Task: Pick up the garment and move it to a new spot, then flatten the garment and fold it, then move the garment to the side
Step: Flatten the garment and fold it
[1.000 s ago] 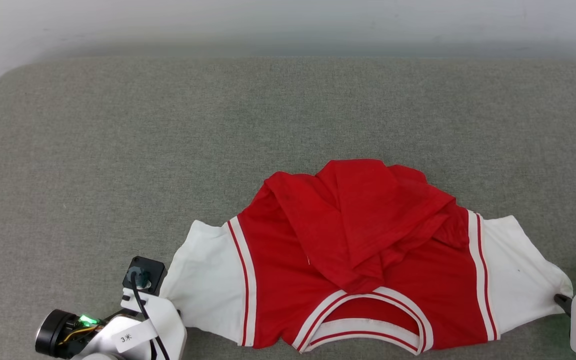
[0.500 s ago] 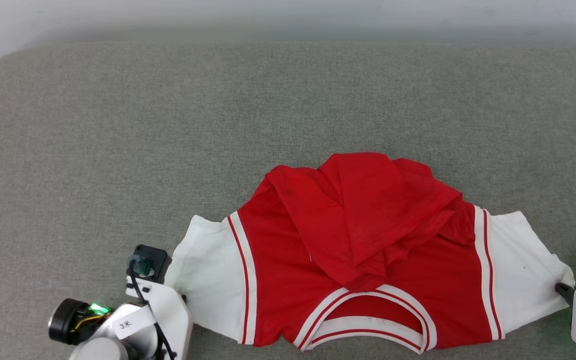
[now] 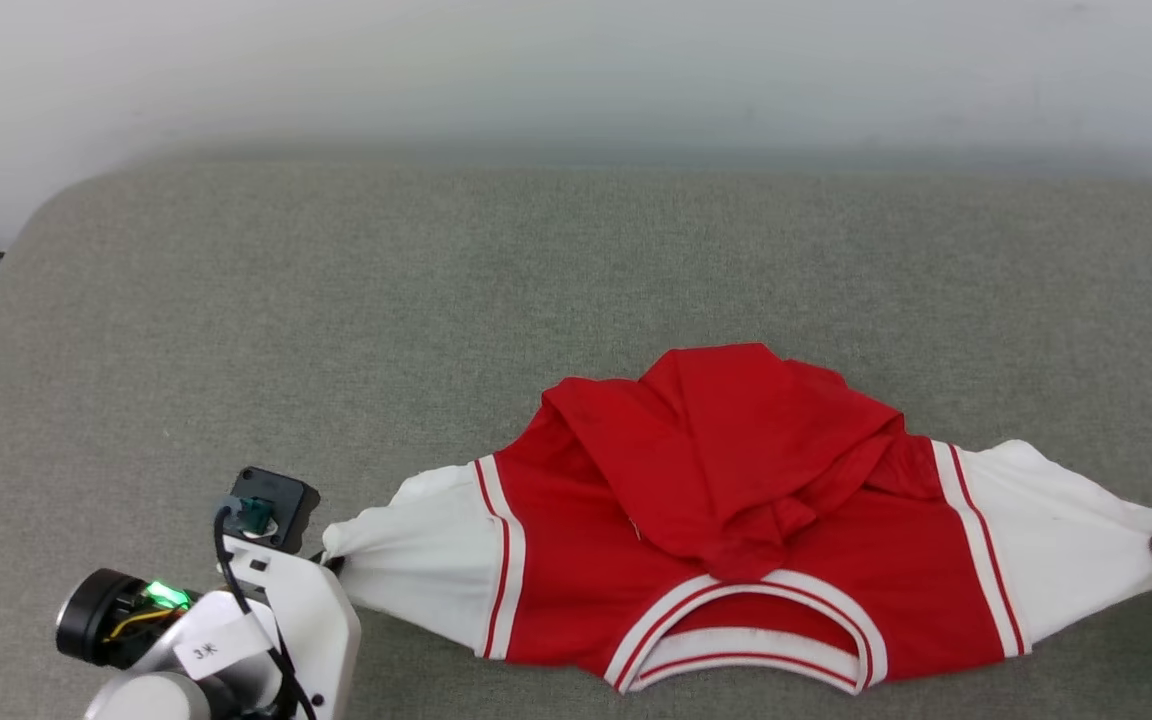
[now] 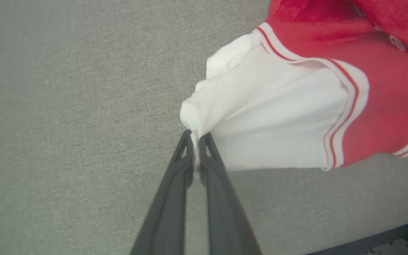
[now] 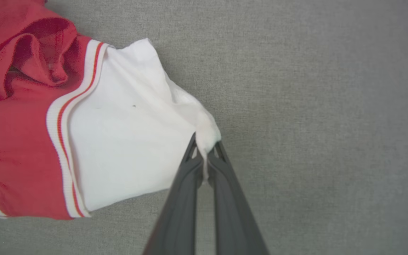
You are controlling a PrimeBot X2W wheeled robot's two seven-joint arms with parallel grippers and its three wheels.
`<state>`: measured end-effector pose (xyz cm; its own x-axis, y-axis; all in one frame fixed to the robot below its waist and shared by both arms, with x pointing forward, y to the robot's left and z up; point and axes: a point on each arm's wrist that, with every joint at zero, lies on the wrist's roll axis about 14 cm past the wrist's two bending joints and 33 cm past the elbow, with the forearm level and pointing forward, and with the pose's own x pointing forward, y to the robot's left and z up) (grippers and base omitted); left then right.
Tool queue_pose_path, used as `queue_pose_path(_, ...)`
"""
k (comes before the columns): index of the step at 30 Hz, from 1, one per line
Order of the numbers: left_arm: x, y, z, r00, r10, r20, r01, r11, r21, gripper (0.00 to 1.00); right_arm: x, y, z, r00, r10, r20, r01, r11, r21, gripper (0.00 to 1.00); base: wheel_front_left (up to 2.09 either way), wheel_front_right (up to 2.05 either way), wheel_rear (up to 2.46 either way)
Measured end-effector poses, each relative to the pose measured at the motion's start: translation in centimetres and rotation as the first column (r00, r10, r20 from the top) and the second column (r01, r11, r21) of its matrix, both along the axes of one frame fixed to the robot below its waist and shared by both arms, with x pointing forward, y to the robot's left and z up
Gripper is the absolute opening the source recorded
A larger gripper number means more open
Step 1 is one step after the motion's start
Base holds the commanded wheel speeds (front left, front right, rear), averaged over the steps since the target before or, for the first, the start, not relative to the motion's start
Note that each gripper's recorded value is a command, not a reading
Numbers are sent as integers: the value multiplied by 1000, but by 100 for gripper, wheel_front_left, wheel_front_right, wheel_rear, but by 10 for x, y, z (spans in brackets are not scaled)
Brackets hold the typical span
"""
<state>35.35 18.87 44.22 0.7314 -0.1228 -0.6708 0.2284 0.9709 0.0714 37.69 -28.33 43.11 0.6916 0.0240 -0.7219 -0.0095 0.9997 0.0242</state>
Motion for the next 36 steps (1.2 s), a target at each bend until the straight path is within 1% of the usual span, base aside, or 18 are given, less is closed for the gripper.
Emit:
queue_pose_path(2, 2, 2, 24, 997, -8, 71, 8, 1000, 3, 0, 5, -2, 20, 999, 12, 51, -11, 1000, -7, 0, 0, 0, 0)
queue_pose_path(5, 3, 11, 59, 986, -19, 163, 13, 999, 37, 0, 13, -2, 55, 990, 24, 136, -25, 1000, 0, 0, 0, 0, 0)
queue_pose_path(8, 1, 16, 95, 966, -29, 258, 16, 998, 53, 0, 20, -2, 95, 973, 28, 230, -33, 999, 18, 0, 0, 0, 0)
queue_pose_path(10, 1, 16, 120, 944, -37, 327, 22, 998, 51, 0, 22, -6, 123, 956, 36, 290, -36, 999, -5, 0, 0, 0, 0)
queue_pose_path(11, 2, 15, 134, 929, -45, 366, 28, 998, 51, 0, 24, -9, 138, 945, 37, 324, -34, 999, -16, 0, 0, 0, 0)
queue_pose_path(15, 9, 16, 190, 857, -65, 512, 34, 997, 70, 0, 32, -12, 189, 896, 35, 443, -35, 999, -8, 0, 0, 0, 0)
queue_pose_path(17, 13, 16, 213, 820, -73, 567, 32, 996, 81, 0, 36, -11, 211, 867, 28, 498, -40, 999, 13, 0, 0, 0, 0)
queue_pose_path(20, 19, 14, 243, 764, -80, 640, 34, 996, 85, 0, 41, -14, 242, 826, 31, 563, -35, 999, -4, 0, 0, 0, 0)
queue_pose_path(23, 26, 15, 265, 719, -73, 691, 30, 997, 75, 0, 46, -18, 264, 792, 32, 610, -22, 999, -23, 0, 0, 0, 0)
queue_pose_path(27, 41, 20, 287, 670, -60, 740, 16, 998, 67, 0, 59, -19, 281, 763, 31, 645, -19, 999, -26, 0, 0, 0, 0)
queue_pose_path(29, 50, 18, 295, 657, -64, 751, 26, 998, 62, 0, 67, -19, 291, 744, 30, 668, -14, 999, -30, 0, 0, 0, 0)
queue_pose_path(33, 73, 17, 309, 632, -64, 772, 36, 998, 54, 0, 90, -15, 299, 728, 42, 684, -18, 999, -41, 0, 0, 0, 0)
queue_pose_path(36, 94, 18, 318, 618, -70, 783, 33, 997, 63, 0, 111, -11, 311, 700, 44, 713, -24, 999, -38, 0, 0, 0, 0)
